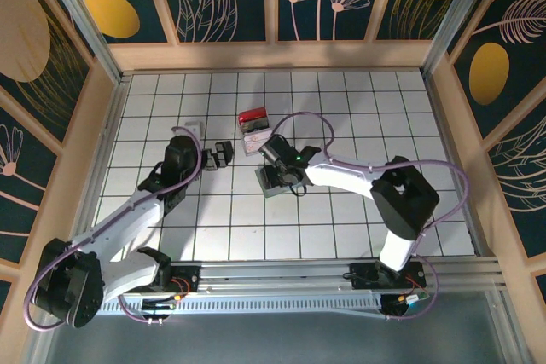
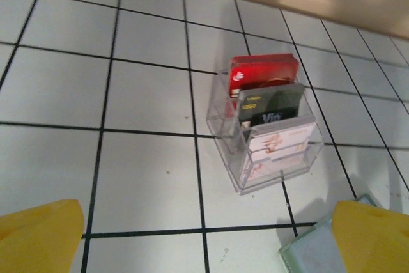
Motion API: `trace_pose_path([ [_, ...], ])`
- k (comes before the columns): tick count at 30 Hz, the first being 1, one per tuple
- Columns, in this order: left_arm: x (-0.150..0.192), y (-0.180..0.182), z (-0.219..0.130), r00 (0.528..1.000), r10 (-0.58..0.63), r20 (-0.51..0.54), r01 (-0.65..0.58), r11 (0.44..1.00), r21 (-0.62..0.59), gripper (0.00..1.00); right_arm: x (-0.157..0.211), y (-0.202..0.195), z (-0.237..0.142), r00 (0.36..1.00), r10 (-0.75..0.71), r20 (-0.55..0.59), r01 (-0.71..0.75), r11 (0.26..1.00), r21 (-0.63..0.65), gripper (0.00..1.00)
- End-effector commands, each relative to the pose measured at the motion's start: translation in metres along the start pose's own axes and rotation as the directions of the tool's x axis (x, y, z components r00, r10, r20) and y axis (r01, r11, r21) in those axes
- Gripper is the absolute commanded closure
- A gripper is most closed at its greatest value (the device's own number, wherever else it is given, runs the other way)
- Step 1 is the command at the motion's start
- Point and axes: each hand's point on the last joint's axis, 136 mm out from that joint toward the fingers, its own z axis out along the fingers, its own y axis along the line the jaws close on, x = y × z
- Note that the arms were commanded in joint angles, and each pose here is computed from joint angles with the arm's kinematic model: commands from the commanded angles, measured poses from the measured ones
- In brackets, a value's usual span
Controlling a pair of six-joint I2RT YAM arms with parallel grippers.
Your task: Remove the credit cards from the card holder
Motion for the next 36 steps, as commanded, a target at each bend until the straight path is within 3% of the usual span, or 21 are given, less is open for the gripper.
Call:
trace_pose_path([
  [1,-0.022,0.01,-0.009,0.981,-0.136,0.137,0.14,0.99,-0.017,0.01,0.002,0.002,0.005,0.998,-0.051,-0.024,0.052,0.998,0.039,0.35],
  [21,-0.012,0.019,-0.012,0.975,-0.168,0.147,0.175,0.984,-0.033,0.01,0.015,-0.002,0.032,0.991,-0.106,-0.087,0.115,0.987,0.108,0.33],
  [31,-0.01,0.018,-0.01,0.98,-0.156,0.126,0.162,0.986,-0.034,0.01,0.016,0.001,0.032,0.992,-0.098,-0.082,0.104,0.991,0.083,0.46],
  [36,-0.013,0.015,-0.011,0.981,-0.149,0.127,0.153,0.988,-0.024,0.01,0.014,0.007,0.027,0.993,-0.09,-0.07,0.094,0.994,0.047,0.48],
])
